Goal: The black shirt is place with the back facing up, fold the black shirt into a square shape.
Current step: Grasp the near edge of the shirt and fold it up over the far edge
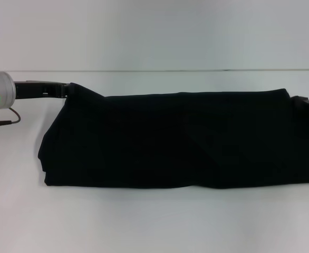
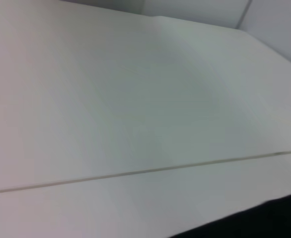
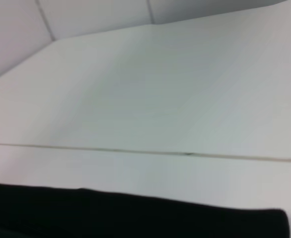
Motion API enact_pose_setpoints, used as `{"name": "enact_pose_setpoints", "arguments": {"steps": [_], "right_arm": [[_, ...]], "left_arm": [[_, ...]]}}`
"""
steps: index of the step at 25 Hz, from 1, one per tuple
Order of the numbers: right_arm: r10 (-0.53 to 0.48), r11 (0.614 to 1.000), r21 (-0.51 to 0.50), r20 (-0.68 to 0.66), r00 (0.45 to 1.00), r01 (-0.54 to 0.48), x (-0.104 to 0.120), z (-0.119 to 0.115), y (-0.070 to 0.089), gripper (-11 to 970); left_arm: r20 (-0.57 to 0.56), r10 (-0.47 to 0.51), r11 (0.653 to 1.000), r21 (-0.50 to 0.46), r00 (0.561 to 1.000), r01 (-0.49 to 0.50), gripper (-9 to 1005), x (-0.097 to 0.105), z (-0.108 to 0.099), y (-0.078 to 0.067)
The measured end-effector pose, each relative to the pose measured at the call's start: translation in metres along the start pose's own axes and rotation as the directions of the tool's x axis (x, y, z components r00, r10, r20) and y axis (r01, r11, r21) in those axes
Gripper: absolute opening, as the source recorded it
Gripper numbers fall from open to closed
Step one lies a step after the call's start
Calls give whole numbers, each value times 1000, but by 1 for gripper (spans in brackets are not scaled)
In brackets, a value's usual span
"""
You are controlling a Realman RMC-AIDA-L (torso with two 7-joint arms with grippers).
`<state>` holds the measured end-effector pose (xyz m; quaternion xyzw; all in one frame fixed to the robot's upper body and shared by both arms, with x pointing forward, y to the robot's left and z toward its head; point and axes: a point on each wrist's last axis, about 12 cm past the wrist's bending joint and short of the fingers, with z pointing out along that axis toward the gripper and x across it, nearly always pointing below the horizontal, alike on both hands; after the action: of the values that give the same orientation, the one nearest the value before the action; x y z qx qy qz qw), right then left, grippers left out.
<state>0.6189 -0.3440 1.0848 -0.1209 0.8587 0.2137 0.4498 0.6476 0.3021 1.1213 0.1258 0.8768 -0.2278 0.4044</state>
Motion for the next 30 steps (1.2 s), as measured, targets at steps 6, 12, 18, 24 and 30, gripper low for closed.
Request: {"name": "enact_pose_setpoints", "arguments": {"steps": [6,12,18,24,30], "right_arm": [[-29,997,69,-19,999,30,-8,26,10,36],[-68,990,124,-20,997,70,-16,43,20,50],[-93,983,160,-3,996,92,-30,51,23,64],[-126,978,171,11,992,122,-47,57,28,79],[-142,970,200,16,990,136,-55,61,29,93]], "left_arm": [[-4,10,998,-58,1000,-11,24,4,7,3],[12,20,995,-102,1000,-19,25,1,10,4],[24,30,992,-122,999,-27,26,-3,11,5],[35,32,989,-142,999,-27,27,-5,11,7],[48,30,987,-156,998,-22,28,-7,11,8]]}}
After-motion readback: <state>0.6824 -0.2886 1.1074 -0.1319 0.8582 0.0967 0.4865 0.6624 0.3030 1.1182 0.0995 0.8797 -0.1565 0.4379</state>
